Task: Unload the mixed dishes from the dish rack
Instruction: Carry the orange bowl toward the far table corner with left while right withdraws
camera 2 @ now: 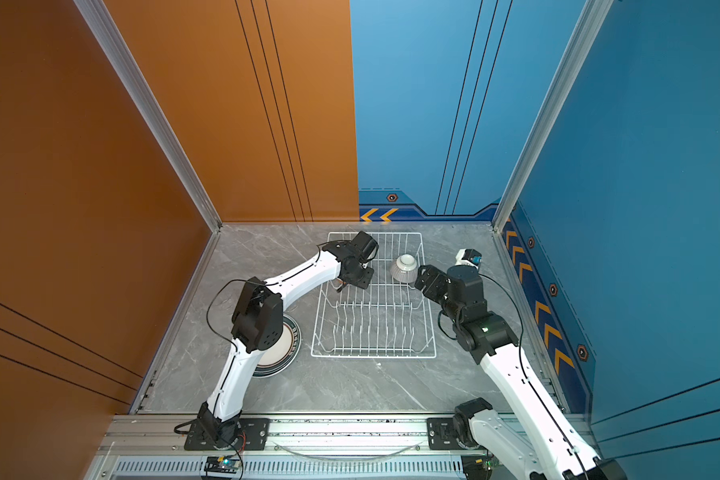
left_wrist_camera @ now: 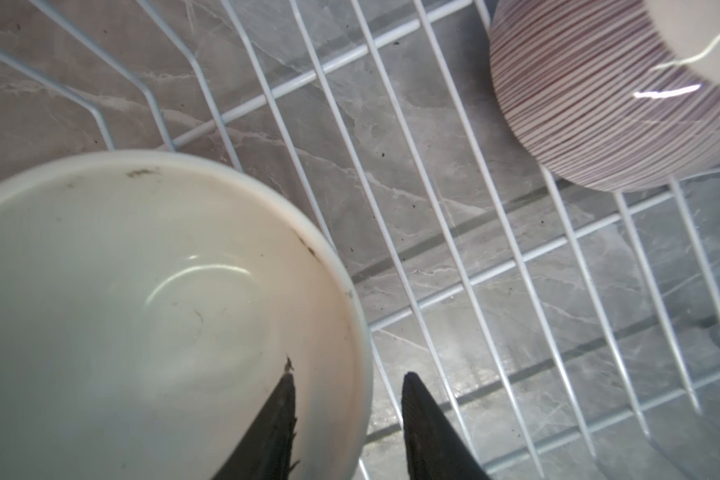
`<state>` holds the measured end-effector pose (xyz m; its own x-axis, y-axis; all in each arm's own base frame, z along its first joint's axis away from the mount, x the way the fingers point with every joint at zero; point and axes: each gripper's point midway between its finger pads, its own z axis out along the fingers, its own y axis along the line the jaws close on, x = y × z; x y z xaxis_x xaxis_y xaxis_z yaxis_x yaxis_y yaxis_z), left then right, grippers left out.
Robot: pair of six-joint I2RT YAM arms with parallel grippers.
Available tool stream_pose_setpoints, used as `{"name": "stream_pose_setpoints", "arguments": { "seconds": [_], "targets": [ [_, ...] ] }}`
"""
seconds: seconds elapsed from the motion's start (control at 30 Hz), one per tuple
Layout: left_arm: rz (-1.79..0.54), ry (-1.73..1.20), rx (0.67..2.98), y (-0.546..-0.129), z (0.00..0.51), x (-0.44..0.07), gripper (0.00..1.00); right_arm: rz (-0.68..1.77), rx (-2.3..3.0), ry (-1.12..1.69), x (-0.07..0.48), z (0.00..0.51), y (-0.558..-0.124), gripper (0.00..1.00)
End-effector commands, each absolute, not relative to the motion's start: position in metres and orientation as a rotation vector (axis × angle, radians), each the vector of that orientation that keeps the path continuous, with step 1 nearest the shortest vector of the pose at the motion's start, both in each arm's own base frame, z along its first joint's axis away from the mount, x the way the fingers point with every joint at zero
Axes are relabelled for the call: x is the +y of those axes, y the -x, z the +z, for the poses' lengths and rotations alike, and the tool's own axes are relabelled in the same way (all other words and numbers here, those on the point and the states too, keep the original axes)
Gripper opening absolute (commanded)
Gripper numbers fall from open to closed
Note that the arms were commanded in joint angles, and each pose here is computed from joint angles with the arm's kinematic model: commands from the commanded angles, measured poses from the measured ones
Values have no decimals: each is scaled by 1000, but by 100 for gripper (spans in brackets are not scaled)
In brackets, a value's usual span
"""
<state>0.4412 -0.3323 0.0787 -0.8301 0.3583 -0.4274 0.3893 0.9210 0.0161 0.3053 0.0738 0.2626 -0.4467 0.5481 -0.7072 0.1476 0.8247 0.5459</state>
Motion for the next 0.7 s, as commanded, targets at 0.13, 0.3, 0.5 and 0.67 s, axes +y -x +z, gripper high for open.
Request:
{"name": "stream_pose_setpoints", "arguments": {
  "seconds": [0.13, 0.3, 0.5, 0.67],
  "targets": [
    [110, -565, 2629, -457, 75, -311, 36, 369, 2030, -561, 45, 244, -272, 92],
    [220, -588, 2595, -464, 78, -299, 31, 349, 2035, -570, 40, 240, -264, 92],
    [255, -619, 2574, -467, 80, -297, 25, 345, 2046, -571, 39, 238, -262, 93],
    [291, -644, 2570, -468, 76, -293, 0, 343, 2032, -582, 36, 243, -258, 93]
  ]
}}
